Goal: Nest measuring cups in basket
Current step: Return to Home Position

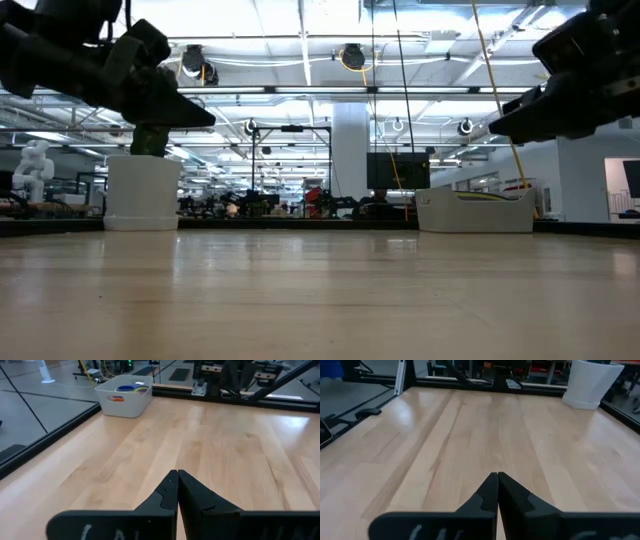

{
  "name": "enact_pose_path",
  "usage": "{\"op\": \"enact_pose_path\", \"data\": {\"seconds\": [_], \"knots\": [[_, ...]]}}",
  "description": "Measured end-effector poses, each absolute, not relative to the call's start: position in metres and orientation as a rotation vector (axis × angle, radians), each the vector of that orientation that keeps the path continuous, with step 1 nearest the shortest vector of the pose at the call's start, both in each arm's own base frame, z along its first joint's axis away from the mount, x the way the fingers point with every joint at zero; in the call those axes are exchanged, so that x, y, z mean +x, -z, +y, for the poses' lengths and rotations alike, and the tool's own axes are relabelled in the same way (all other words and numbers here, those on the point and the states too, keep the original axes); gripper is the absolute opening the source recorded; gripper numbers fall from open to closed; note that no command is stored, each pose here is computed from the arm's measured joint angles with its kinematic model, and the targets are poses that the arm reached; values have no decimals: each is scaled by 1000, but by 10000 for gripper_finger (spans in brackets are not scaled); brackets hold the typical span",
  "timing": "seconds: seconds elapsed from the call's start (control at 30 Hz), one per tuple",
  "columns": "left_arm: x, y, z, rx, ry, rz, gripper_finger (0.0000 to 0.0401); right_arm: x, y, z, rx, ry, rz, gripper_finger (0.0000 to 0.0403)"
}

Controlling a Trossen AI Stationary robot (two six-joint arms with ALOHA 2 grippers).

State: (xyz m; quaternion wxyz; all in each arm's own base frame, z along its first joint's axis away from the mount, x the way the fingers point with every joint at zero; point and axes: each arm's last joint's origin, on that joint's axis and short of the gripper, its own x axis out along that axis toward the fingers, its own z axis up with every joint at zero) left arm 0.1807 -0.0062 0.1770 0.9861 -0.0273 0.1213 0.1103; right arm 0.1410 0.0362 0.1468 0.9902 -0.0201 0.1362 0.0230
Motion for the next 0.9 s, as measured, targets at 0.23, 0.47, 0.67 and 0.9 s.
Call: {"op": "enact_pose_path", "data": {"seconds": [0.23,0.47,0.67,0.9], "knots": [[166,-166,-2,-48,-241,229,6,133,-152,27,-25,-50,161,0],[154,-158,1,-61,-256,211,10,128,-158,18,-59,-142,107,0],[145,-152,2,-46,-253,191,8,126,-162,9,-99,-131,69,0],[136,-144,2,-42,-252,209,4,124,-165,7,-113,-162,42,0]]}}
